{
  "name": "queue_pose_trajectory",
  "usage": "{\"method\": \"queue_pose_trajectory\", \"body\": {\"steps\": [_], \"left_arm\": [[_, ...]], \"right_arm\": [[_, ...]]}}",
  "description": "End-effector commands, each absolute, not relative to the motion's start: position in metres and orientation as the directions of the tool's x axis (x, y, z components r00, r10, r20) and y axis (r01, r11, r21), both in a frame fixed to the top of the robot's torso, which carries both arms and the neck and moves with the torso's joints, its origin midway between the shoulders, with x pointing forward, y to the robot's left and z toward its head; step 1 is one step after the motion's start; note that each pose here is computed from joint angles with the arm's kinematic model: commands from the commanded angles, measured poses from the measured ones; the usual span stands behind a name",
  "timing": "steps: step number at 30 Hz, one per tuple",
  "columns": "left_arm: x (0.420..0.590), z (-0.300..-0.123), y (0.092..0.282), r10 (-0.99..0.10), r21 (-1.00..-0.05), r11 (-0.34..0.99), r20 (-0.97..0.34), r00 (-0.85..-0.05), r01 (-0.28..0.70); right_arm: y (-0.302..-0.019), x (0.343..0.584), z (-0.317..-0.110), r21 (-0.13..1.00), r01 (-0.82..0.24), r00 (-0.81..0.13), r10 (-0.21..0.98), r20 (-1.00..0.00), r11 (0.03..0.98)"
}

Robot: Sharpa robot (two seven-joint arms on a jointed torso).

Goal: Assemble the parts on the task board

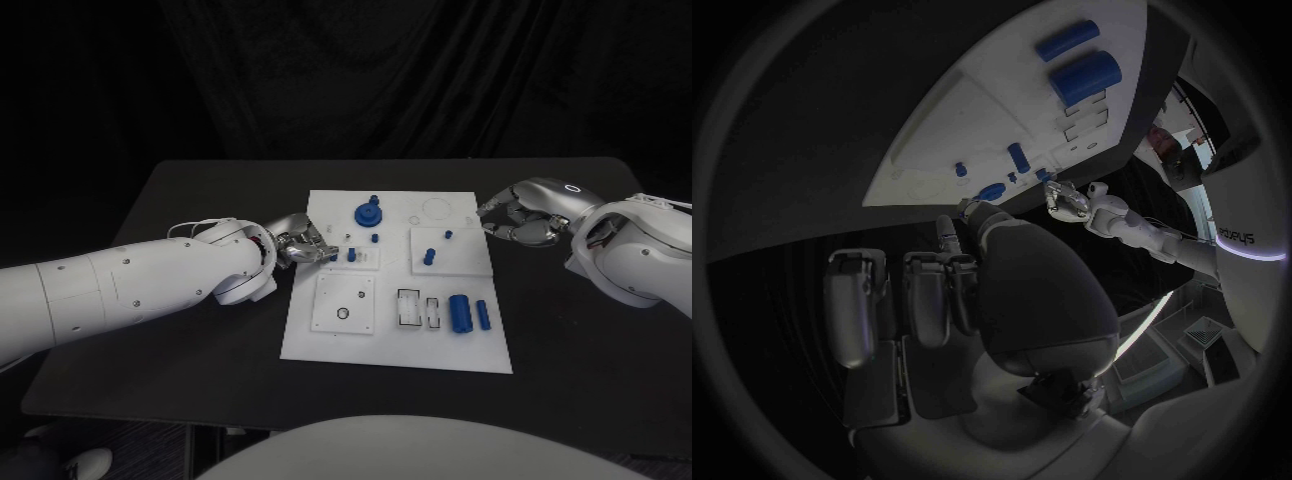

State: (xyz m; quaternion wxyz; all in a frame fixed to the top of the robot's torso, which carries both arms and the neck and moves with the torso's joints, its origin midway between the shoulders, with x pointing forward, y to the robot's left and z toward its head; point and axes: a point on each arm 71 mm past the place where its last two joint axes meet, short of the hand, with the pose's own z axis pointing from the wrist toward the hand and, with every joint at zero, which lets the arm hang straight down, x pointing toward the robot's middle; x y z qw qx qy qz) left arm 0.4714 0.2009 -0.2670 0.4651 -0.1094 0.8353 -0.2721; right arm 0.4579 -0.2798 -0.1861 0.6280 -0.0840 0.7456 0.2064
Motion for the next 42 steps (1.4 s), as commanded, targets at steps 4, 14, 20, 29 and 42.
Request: {"method": "queue_pose_trajectory", "body": {"steps": [4, 14, 20, 29, 42], "left_arm": [[0.4704, -0.2691, 0.2003, -0.428, -0.558, 0.826, -0.711, -0.558, 0.078], [0.4711, -0.2717, 0.2035, -0.419, -0.54, 0.84, -0.706, -0.571, 0.053], [0.4713, -0.2724, 0.2041, -0.416, -0.537, 0.842, -0.705, -0.574, 0.049], [0.4721, -0.271, 0.202, -0.42, -0.553, 0.83, -0.708, -0.567, 0.076], [0.4756, -0.2707, 0.2015, -0.423, -0.56, 0.823, -0.714, -0.557, 0.093]], "right_arm": [[-0.2807, 0.4581, -0.1871, 0.201, -0.371, -0.195, 0.136, -0.971, 0.907], [-0.2808, 0.4582, -0.1874, 0.216, -0.364, -0.203, 0.149, -0.968, 0.906], [-0.2806, 0.4583, -0.1875, 0.218, -0.364, -0.204, 0.151, -0.967, 0.906], [-0.2804, 0.4585, -0.1876, 0.218, -0.365, -0.205, 0.151, -0.967, 0.905], [-0.2801, 0.4584, -0.188, 0.219, -0.365, -0.206, 0.15, -0.967, 0.905]]}}
